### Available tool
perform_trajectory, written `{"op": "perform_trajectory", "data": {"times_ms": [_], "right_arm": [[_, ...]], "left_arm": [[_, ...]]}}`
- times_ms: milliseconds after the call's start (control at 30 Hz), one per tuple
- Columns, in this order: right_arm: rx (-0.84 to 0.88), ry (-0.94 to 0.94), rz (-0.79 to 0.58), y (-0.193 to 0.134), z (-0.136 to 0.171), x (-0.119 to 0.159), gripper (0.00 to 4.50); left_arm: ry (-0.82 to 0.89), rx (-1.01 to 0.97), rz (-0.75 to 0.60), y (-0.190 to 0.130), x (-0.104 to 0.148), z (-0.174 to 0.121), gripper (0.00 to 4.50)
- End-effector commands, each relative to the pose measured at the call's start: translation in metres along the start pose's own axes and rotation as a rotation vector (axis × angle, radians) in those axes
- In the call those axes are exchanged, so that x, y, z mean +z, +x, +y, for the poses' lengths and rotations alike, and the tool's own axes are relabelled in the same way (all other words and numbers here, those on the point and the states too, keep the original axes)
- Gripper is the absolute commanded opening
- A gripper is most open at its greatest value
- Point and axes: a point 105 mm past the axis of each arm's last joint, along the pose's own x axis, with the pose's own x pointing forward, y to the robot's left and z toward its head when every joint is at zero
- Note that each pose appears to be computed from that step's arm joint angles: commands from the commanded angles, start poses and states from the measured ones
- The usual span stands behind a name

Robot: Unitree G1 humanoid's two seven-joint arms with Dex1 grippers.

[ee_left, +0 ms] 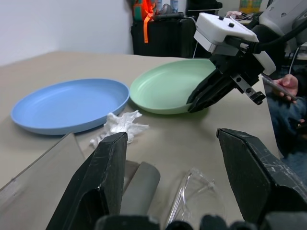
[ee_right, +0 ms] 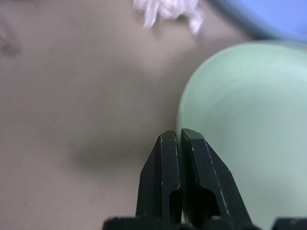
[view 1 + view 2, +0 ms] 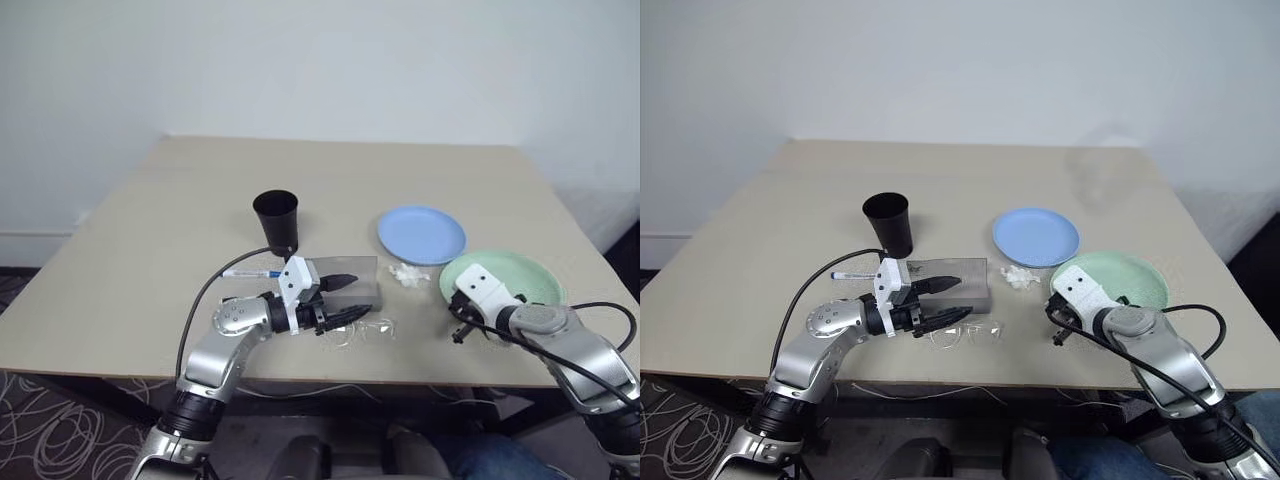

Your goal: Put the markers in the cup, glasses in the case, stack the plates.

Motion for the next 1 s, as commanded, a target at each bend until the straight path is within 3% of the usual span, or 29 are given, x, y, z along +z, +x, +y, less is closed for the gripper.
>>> {"op": "perform_trajectory", "data": {"times_ms": [33,267,633,833,1000], "right_arm": [[-0.089,-0.014,0.023,0.000,-0.014,-0.001,0.09],[-0.232,0.022,0.081,0.003,-0.042,-0.013,0.09],[-0.409,0.042,0.070,0.002,-0.078,-0.009,0.09],[-0.428,-0.070,-0.116,0.008,-0.092,0.034,0.09],[-0.267,-0.191,-0.336,0.016,-0.083,0.083,0.09]], "left_arm": [[0.051,-0.012,-0.037,0.002,0.015,-0.001,3.14],[0.052,-0.008,-0.036,0.002,0.015,-0.002,3.14],[0.053,-0.003,-0.036,0.002,0.014,-0.001,3.14],[0.055,-0.004,-0.035,0.003,0.015,0.000,3.14],[0.058,0.004,-0.034,0.002,0.016,0.005,3.14]]}}
